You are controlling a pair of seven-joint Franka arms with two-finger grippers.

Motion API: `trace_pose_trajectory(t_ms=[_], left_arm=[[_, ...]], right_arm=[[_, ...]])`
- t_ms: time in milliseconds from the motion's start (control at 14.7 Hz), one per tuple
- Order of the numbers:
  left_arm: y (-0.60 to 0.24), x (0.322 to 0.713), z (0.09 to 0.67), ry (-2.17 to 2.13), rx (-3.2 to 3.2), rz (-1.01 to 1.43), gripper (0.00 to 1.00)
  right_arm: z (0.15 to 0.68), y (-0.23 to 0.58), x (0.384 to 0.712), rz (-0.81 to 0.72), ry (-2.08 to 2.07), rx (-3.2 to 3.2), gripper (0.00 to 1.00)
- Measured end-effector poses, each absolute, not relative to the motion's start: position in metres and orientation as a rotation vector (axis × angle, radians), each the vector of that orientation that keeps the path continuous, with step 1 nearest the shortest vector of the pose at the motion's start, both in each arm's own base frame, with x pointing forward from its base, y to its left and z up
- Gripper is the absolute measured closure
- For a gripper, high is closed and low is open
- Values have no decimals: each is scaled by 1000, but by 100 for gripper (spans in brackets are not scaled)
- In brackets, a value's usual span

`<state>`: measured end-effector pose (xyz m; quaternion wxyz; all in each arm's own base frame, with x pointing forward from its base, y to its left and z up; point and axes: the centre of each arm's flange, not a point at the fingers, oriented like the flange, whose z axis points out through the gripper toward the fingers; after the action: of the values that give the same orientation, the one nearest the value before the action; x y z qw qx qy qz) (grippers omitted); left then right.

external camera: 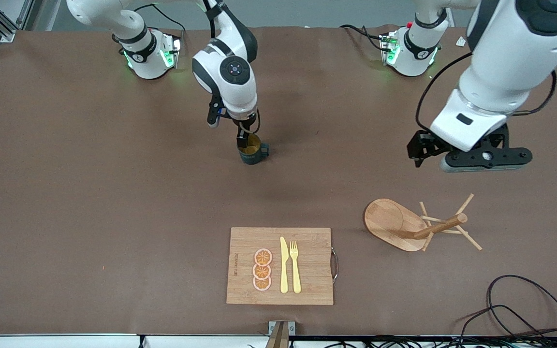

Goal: Transfer cup from left to right arm and place
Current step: 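Grasp the mug with the right gripper while the left gripper withdraws, then carry the teal mug sideways with the right gripper and lower it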

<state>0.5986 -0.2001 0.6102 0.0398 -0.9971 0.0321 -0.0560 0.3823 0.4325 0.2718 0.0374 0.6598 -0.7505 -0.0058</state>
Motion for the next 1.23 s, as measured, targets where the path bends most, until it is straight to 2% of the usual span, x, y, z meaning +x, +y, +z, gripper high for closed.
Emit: trace_pose_trajectory(t_ms=[205, 341, 409, 614, 750, 818, 955, 1227], left_arm=[[-150, 608, 613, 282, -3072, -114, 0], [-113, 608, 627, 333, -3085, -130, 0], [-98, 605, 636, 349, -3085, -139, 0], [-77, 594, 648, 419, -3075, -140, 0], [-74, 584, 650, 421, -3075, -131, 0], [-70, 578, 650, 411, -3082, -126, 0], [-61, 568, 651, 384, -3098, -121, 0], [-42, 556, 655, 326, -3124, -169, 0]], right_arm=[[251, 439, 380, -13, -2335, 2010, 5], [240, 438, 382, -9, -2335, 2002, 8], [238, 437, 382, -8, -2334, 2000, 13], [238, 436, 385, -6, -2341, 1998, 48], [239, 435, 387, -6, -2321, 2024, 64], [240, 435, 388, -7, -2299, 2052, 78], [242, 434, 391, -10, -2225, 2132, 96], [256, 431, 400, -32, -1881, 2361, 96]])
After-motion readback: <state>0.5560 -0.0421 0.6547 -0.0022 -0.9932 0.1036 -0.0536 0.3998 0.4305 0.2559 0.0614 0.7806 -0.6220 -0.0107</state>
